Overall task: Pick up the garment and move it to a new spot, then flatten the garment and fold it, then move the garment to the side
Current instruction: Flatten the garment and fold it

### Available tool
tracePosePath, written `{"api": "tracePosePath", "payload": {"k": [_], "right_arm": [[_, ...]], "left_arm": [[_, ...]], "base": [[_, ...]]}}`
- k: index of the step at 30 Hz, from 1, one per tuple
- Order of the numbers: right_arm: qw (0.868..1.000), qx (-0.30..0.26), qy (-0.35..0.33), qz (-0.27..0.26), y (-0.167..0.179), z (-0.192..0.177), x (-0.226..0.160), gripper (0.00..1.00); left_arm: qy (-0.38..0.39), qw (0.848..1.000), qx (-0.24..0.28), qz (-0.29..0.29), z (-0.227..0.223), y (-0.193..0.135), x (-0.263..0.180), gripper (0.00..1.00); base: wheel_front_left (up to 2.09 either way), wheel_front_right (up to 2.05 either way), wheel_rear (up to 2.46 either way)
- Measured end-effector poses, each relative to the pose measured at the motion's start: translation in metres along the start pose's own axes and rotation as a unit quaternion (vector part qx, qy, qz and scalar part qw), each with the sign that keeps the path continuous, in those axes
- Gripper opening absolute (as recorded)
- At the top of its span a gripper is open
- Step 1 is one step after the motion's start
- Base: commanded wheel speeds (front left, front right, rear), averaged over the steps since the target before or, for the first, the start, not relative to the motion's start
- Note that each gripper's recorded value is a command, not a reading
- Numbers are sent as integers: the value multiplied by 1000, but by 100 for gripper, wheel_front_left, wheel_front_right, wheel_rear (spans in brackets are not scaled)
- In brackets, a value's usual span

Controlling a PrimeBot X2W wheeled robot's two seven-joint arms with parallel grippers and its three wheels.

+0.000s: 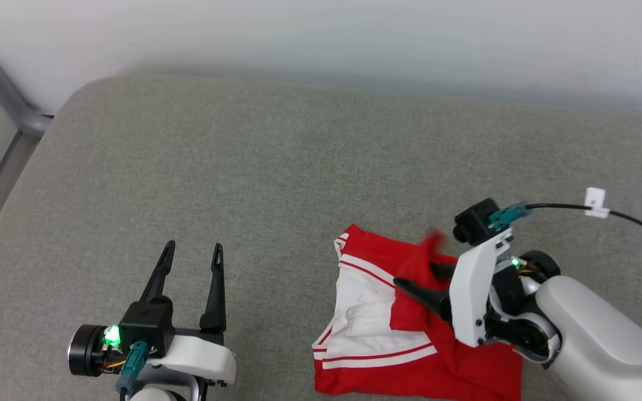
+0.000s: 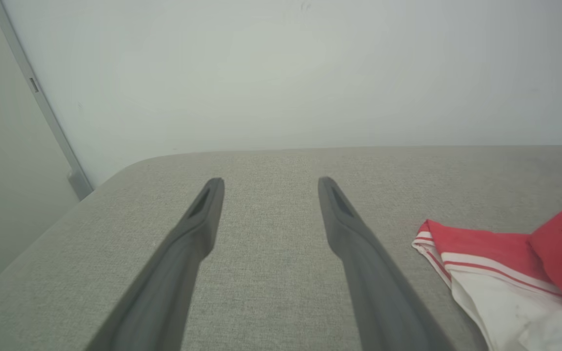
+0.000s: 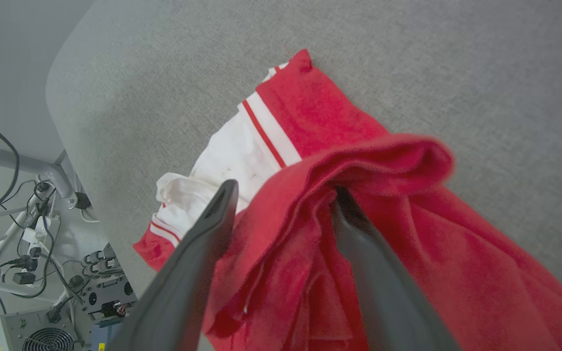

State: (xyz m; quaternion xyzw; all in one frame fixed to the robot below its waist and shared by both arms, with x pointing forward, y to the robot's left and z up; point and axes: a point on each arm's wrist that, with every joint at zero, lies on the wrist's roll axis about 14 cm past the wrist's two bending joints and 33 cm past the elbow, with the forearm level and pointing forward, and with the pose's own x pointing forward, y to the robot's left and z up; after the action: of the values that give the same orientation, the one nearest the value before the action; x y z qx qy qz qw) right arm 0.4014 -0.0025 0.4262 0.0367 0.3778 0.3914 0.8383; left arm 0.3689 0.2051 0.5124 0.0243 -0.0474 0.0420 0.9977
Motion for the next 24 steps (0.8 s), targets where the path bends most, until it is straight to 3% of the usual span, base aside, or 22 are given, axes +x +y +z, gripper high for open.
{"api": "tracePosePath", "payload": {"k": [1,2,7,11,16,19,24], "right_arm": [[1000,-6,-22,-3,-1,9,-5,100],[996,-26,-90,-6,1,36,-25,100],[976,-69,-199,-55,-20,71,-72,100],[932,-126,-313,-134,-49,101,-123,100],[870,-155,-416,-214,-69,103,-171,100],[849,-173,-431,-252,-71,89,-186,100],[819,-151,-467,-299,-65,70,-208,100]], "left_arm": [[-2,1000,0,0,1,0,-1,100],[-8,1000,-2,-2,5,-1,-4,100],[-17,1000,-2,-14,11,-8,-6,100],[-23,999,-3,-25,14,-16,-6,100],[-30,999,-3,-35,19,-22,-7,100],[-32,999,-3,-39,20,-24,-10,100],[-36,999,-3,-36,23,-23,-14,100]], "base": [[0,0,0],[0,0,0],[0,0,0],[0,0,0],[0,0,0],[0,0,0],[0,0,0]]}}
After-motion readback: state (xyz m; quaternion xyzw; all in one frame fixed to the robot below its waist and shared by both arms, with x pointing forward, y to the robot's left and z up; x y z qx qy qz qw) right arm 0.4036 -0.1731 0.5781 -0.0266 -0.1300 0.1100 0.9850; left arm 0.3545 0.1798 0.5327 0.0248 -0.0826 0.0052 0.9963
